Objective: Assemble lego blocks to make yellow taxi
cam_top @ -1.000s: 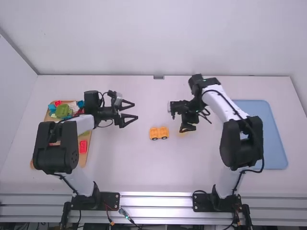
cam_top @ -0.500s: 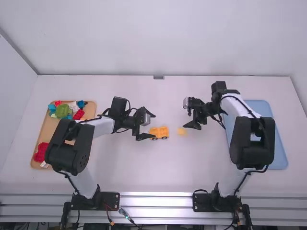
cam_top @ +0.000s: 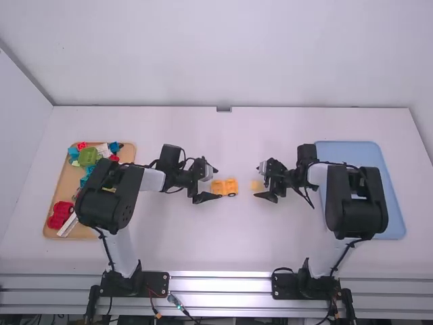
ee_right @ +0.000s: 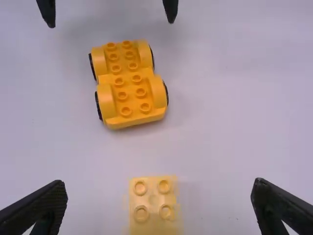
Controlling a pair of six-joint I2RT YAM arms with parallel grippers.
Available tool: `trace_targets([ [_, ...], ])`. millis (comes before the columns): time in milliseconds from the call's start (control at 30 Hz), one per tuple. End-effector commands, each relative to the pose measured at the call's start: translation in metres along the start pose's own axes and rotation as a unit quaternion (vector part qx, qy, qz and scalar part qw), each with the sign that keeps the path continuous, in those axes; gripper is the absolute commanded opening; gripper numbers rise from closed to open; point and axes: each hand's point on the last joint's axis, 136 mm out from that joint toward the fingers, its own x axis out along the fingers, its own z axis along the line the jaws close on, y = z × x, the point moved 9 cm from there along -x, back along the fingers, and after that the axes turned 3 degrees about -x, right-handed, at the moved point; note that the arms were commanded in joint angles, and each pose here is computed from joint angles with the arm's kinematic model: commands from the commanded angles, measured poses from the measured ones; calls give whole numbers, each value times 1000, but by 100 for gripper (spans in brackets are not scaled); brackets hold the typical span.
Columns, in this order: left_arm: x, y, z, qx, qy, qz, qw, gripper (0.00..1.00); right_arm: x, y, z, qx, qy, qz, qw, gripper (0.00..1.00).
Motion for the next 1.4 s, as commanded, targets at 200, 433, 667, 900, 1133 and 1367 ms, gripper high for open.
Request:
trace_targets([
  [200, 3, 2, -5, -11, 15, -3, 1000, 99, 20, 28, 1, 42, -21, -37, 998, 100],
  [433, 3, 5, -8, -24, 20, 2, 999, 99, 21, 40, -1, 51, -18, -40, 998, 72],
  [667, 3, 7, -10, -26, 20, 3, 999, 99, 22, 40, 1, 44, -22, -39, 998, 55],
  [900, 5, 8, -13, -22, 23, 2, 999, 99, 21, 40, 3, 50, -24, -39, 998, 27],
  [1133, 9, 14, -15, 2, 14, -1, 1000, 99, 21, 38, 2, 62, -26, -50, 996, 24],
  [1367, 20, 32, -14, 9, 16, -8, 1000, 99, 12, 10, -8, 59, -50, -68, 995, 19],
])
